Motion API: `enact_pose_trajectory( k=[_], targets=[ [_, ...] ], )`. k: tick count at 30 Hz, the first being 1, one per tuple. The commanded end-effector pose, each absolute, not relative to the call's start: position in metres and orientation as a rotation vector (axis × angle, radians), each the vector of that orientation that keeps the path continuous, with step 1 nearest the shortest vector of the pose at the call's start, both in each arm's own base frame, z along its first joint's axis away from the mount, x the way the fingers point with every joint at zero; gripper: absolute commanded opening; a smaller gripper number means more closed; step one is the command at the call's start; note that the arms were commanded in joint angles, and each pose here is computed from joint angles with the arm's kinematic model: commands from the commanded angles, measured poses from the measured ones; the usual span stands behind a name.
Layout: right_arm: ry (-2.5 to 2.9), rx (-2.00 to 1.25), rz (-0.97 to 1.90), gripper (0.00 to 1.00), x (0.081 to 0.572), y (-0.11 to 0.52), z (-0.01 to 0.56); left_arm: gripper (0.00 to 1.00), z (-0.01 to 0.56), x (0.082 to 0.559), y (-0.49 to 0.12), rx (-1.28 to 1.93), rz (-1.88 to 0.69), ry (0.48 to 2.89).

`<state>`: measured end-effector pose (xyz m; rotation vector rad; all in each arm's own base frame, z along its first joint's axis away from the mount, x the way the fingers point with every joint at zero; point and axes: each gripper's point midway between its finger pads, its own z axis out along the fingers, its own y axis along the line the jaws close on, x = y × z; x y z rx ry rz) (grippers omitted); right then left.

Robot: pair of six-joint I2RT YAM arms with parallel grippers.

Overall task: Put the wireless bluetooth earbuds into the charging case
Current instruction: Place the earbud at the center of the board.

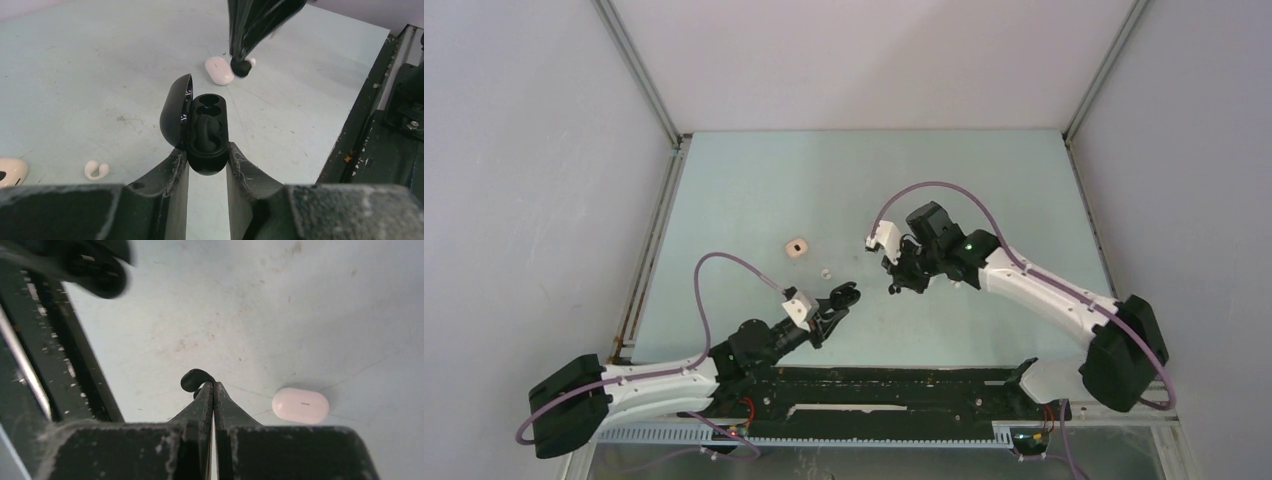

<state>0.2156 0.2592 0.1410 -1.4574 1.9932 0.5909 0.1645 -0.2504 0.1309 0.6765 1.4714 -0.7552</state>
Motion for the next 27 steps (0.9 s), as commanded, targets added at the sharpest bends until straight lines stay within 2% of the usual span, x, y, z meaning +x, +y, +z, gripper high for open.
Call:
enact_pose_trajectory(
  k=[1, 7, 14, 24, 27],
  targets=[
    [2.115, -1.361, 0.455, 0.0, 0.245, 0.257, 0.105, 0.0, 0.127, 0.168, -0.238, 0.637, -0.719, 1.461],
    [2.33, -1.41, 0.402, 0.0, 0.241, 0.251, 0.036, 0.0, 0.133, 0.169, -0.227, 0.59, -0.707, 1.428],
    [2.413, -1.461, 0.44, 0.0, 0.234, 0.251, 0.009, 0.0, 0.139, 0.168, -0.22, 0.555, -0.709, 1.395],
    [2.331, -1.435, 0.617, 0.21, 0.243, 0.244, 0.043, 0.0, 0.136, 0.167, -0.226, 0.591, -0.717, 1.405],
    [2.318, -1.488, 0.642, 0.24, 0.242, 0.242, 0.044, 0.0, 0.135, 0.166, -0.226, 0.597, -0.719, 1.406]
  ],
)
